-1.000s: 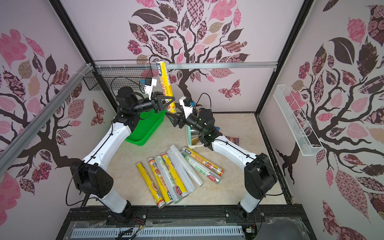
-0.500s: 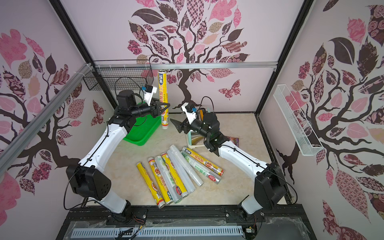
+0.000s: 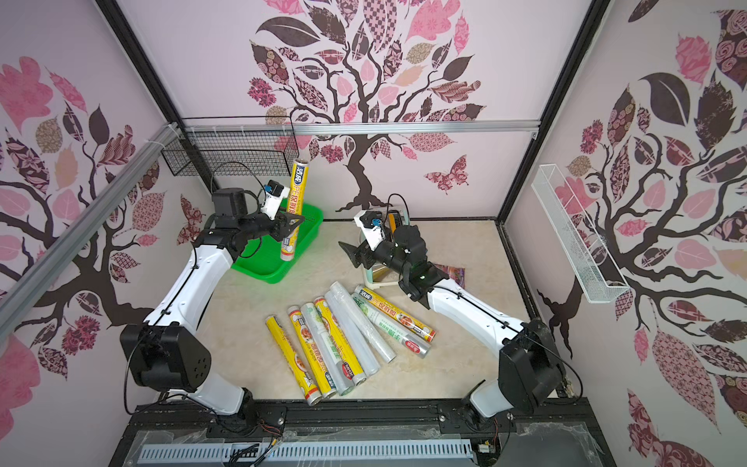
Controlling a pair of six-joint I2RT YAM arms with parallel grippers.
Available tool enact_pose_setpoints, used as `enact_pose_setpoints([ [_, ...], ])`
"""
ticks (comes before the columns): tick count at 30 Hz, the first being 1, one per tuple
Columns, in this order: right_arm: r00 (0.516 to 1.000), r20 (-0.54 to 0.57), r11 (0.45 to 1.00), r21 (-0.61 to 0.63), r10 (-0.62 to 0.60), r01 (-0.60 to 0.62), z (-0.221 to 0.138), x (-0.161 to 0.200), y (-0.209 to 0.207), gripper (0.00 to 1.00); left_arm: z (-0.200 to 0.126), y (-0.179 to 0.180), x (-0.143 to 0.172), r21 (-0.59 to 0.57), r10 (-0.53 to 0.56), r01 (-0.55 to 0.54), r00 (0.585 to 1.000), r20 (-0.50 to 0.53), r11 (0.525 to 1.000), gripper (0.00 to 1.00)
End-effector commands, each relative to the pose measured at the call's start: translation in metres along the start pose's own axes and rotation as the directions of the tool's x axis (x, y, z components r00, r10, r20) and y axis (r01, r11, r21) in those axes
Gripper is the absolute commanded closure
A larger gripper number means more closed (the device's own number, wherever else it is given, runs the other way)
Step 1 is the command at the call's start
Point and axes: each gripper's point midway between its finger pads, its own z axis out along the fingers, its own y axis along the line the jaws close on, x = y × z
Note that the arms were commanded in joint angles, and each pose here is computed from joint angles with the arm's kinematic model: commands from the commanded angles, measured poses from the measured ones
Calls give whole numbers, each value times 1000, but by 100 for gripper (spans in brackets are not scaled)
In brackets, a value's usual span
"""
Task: Put the plastic wrap into the basket
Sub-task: Move the basket to the center of the board.
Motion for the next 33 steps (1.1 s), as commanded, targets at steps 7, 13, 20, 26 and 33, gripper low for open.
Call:
enact_pose_setpoints([
  [7,999,-39,999,41,-2,4,-8,4,-6,15,32,67,82,-159,173,-221,947,-270,962,63],
  [13,997,-76,998,64,-21,26,-13,7,-10,15,59,100,126,-228,119,-219,916,-383,949,65],
  [20,993,-110,994,95,-39,49,-18,10,-15,15,74,123,159,-292,34,-185,890,-455,939,65],
  [26,991,-128,993,101,-47,60,-17,6,-18,15,86,129,189,-330,-90,-92,864,-496,939,68],
  [33,984,-173,984,158,-52,80,-16,3,-35,15,104,107,212,-323,-325,177,806,-494,930,62],
])
